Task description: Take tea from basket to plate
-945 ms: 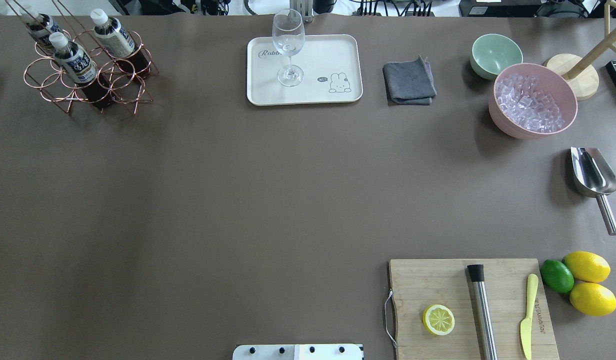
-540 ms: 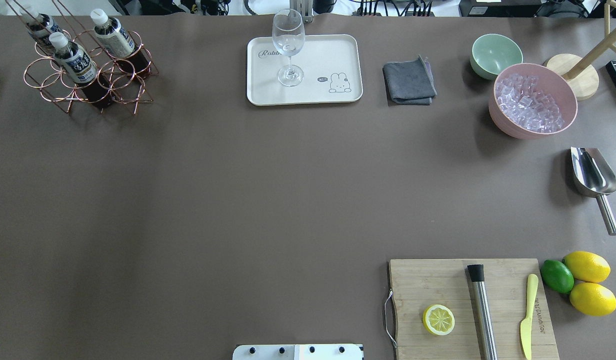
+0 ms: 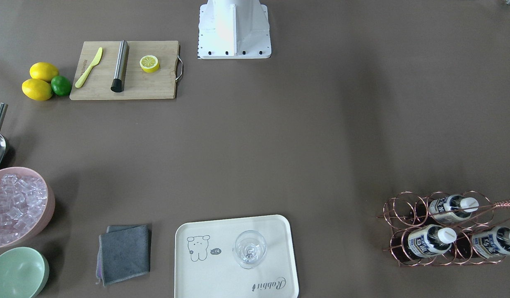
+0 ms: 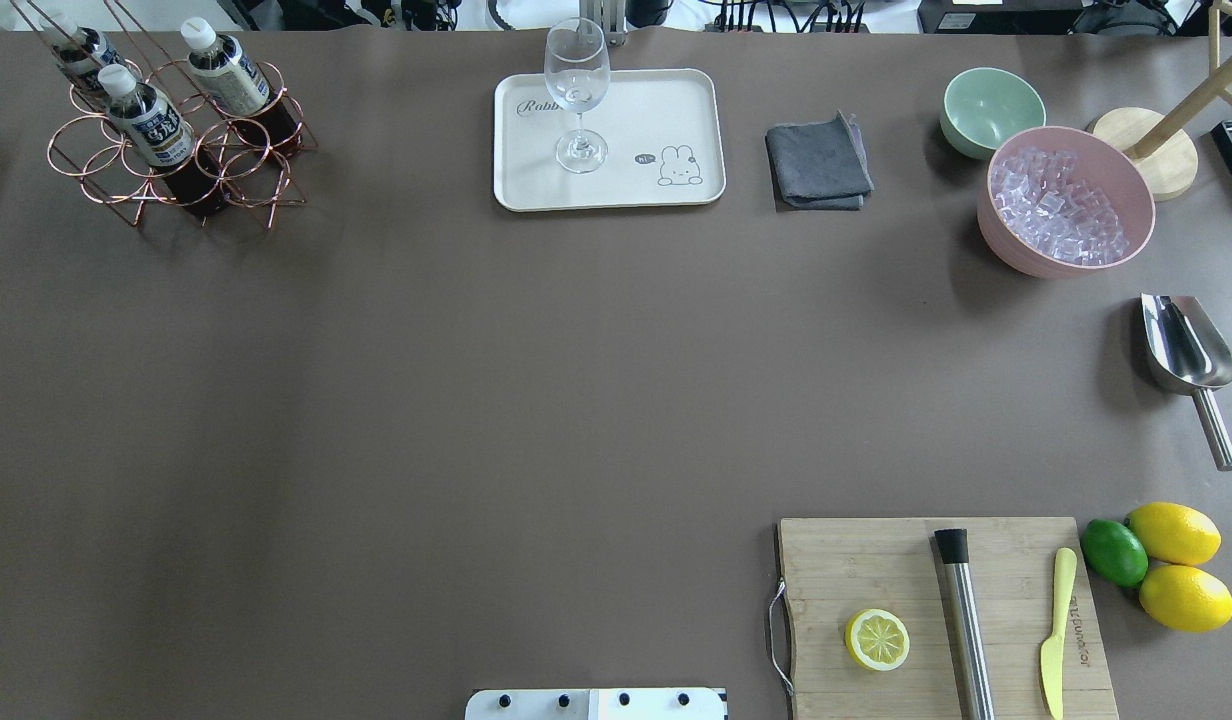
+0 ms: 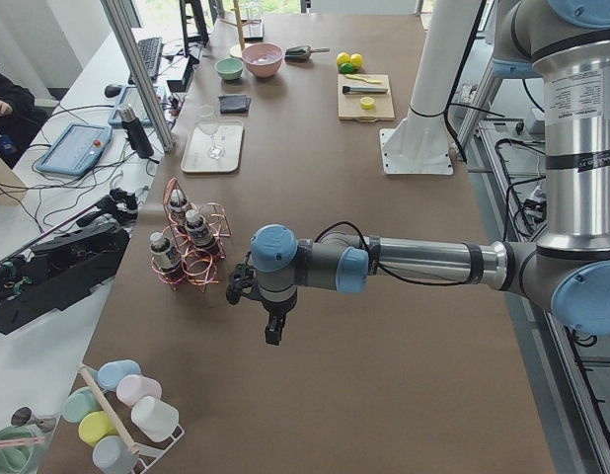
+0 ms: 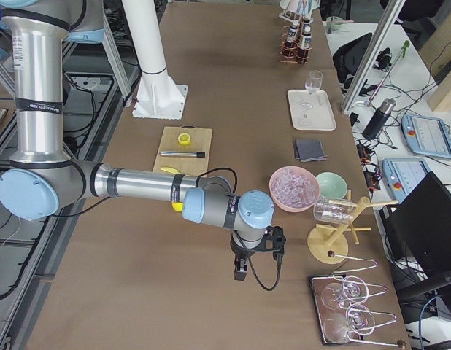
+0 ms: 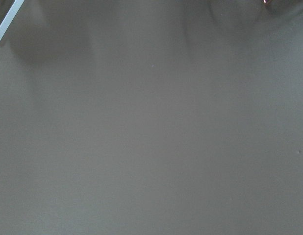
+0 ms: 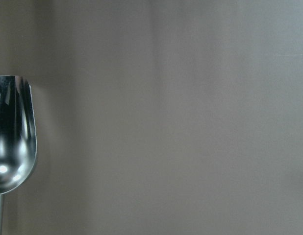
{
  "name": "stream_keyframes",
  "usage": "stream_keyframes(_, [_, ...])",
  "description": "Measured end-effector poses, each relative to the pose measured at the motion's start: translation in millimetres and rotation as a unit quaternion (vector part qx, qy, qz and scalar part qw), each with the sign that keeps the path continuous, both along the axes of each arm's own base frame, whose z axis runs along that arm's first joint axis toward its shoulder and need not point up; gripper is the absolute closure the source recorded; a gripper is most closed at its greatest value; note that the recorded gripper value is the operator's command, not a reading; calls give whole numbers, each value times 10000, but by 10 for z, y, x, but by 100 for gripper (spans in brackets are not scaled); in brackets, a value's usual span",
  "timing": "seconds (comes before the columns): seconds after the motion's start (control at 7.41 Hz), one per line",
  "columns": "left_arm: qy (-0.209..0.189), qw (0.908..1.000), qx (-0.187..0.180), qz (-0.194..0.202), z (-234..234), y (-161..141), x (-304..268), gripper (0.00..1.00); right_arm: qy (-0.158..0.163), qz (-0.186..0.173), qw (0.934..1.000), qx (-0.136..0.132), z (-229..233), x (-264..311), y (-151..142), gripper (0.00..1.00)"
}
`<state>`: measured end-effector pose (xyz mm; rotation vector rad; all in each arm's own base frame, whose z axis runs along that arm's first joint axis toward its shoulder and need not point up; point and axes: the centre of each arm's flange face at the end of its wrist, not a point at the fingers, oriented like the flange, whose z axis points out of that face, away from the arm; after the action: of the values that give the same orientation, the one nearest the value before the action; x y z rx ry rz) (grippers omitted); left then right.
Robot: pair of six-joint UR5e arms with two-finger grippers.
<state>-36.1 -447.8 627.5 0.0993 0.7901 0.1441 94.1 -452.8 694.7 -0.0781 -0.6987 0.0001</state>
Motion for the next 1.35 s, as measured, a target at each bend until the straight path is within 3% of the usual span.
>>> stream_keyframes(1.35, [-10, 10000, -27, -10, 25, 22, -9, 2, 5, 2, 10000, -22, 20, 0, 17, 0])
